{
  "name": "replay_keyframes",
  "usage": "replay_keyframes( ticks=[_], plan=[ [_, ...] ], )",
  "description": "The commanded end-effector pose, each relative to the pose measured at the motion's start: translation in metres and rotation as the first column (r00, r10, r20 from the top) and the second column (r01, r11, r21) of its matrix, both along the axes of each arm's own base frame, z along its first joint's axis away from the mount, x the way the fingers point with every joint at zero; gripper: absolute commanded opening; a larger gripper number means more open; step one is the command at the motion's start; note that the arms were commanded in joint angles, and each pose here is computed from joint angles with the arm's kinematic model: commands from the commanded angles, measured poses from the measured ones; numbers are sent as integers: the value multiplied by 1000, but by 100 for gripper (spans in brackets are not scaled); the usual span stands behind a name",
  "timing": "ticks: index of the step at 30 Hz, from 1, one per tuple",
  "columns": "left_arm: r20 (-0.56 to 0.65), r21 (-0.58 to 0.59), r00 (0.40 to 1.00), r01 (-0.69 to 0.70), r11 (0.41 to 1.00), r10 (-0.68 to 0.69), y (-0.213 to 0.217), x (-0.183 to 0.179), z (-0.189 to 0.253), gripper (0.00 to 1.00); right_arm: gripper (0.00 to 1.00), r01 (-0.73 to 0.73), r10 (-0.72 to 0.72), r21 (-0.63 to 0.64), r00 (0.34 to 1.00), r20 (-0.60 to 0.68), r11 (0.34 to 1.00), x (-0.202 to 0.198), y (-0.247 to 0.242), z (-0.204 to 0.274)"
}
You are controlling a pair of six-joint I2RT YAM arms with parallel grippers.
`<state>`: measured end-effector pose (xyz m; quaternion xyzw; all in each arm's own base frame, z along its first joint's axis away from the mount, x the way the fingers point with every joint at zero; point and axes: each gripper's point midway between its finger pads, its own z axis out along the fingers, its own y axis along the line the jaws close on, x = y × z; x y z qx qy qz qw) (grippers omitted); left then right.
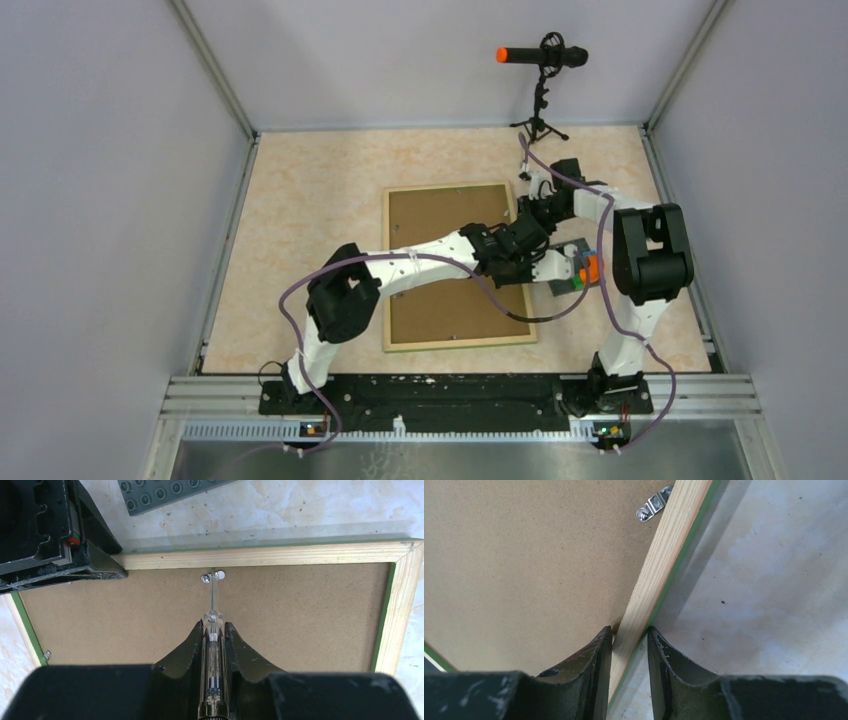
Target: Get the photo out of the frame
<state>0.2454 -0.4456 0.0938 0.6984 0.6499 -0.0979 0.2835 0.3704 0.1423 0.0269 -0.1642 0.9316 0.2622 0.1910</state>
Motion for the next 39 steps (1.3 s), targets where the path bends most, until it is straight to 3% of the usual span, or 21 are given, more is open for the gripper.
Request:
replay_keyframes(
  ticks=[1,11,32,39],
  plan=[
    [1,57,1000,9,998,-9,16,-6,6,0,30,-20,21,21,998,-57,1000,-12,3,-9],
    [45,125,999,-20,992,15,44,-5,9,0,30,-21,22,23,998,-62,1000,-13,4,-10],
    [31,121,999,-36,992,33,56,-12,12,0,29,-20,21,10,998,-59,1000,-12,2,-12],
    [-4,-14,997,-74,997,74,49,-2,45,0,29,-32,34,27,997,-64,999,-16,4,-11]
  ],
)
